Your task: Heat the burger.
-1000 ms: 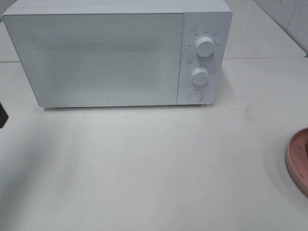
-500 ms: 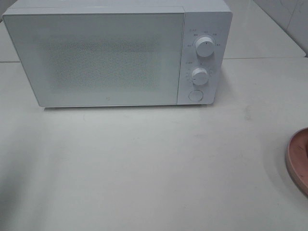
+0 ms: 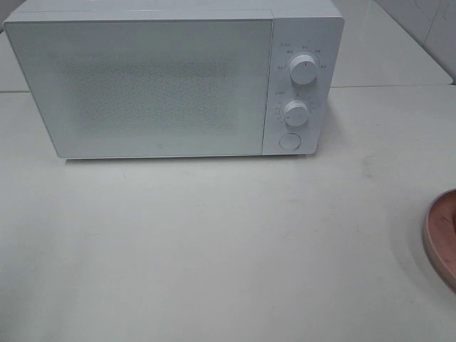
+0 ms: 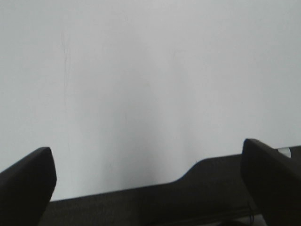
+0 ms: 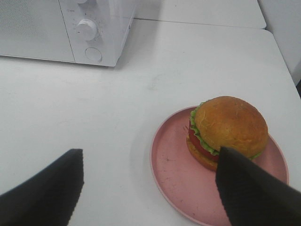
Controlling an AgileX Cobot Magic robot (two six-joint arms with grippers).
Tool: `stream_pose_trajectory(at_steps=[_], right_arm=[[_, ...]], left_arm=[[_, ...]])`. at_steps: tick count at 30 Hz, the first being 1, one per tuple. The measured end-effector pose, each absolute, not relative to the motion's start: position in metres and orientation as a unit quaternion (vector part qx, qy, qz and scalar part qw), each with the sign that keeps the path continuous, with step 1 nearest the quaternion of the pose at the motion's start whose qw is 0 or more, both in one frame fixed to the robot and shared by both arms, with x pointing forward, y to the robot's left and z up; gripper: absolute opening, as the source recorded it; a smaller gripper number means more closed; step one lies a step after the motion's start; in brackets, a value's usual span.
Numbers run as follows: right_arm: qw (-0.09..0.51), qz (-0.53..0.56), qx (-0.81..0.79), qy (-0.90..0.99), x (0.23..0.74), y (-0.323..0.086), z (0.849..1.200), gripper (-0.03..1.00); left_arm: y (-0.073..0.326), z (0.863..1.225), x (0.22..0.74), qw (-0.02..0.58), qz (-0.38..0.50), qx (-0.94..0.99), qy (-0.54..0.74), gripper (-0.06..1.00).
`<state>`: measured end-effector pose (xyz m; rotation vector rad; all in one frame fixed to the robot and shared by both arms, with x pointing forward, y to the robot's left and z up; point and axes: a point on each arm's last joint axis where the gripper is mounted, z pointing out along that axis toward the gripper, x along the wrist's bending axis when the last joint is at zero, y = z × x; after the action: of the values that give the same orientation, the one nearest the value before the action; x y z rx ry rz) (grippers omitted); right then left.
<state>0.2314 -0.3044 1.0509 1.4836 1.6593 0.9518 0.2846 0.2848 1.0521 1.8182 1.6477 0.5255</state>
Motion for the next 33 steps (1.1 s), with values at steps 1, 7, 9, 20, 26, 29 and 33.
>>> stream_pose_trajectory(at_steps=[1,7,9,20,26,29,33], right_arm=[[0.353,0.368,0.573,0.641,0.231,-0.304,1.051,0.75],[0.353,0.368,0.573,0.641,0.231,-0.304,1.051,0.75],[0.353,0.368,0.573,0.641,0.231,-0.304,1.051,0.75],[0.353,0.368,0.573,0.641,0.231,-0.304,1.051,0.75],[0.353,0.368,0.573,0.641,0.231,-0.304,1.051,0.75],[0.353,0.368,0.573,0.641,0.231,-0.304,1.051,0.75],[0.353,0.368,0.573,0.641,0.231,-0.304,1.051,0.75]], left_arm=[[0.285,1.053,0.281,0.321,0.212,0.685,0.619,0.99],[0.287,1.057,0.25,0.371,0.291,0.659,0.586,0.99],[0.287,1.057,0.246,0.376,0.3,0.656,0.581,0.99],[0.288,1.057,0.229,0.404,0.338,0.638,0.561,0.99],[0.288,1.056,0.23,0.404,0.338,0.639,0.561,0.99],[0.288,1.056,0.23,0.404,0.338,0.639,0.561,0.99],[0.288,1.055,0.23,0.403,0.337,0.639,0.562,0.99]])
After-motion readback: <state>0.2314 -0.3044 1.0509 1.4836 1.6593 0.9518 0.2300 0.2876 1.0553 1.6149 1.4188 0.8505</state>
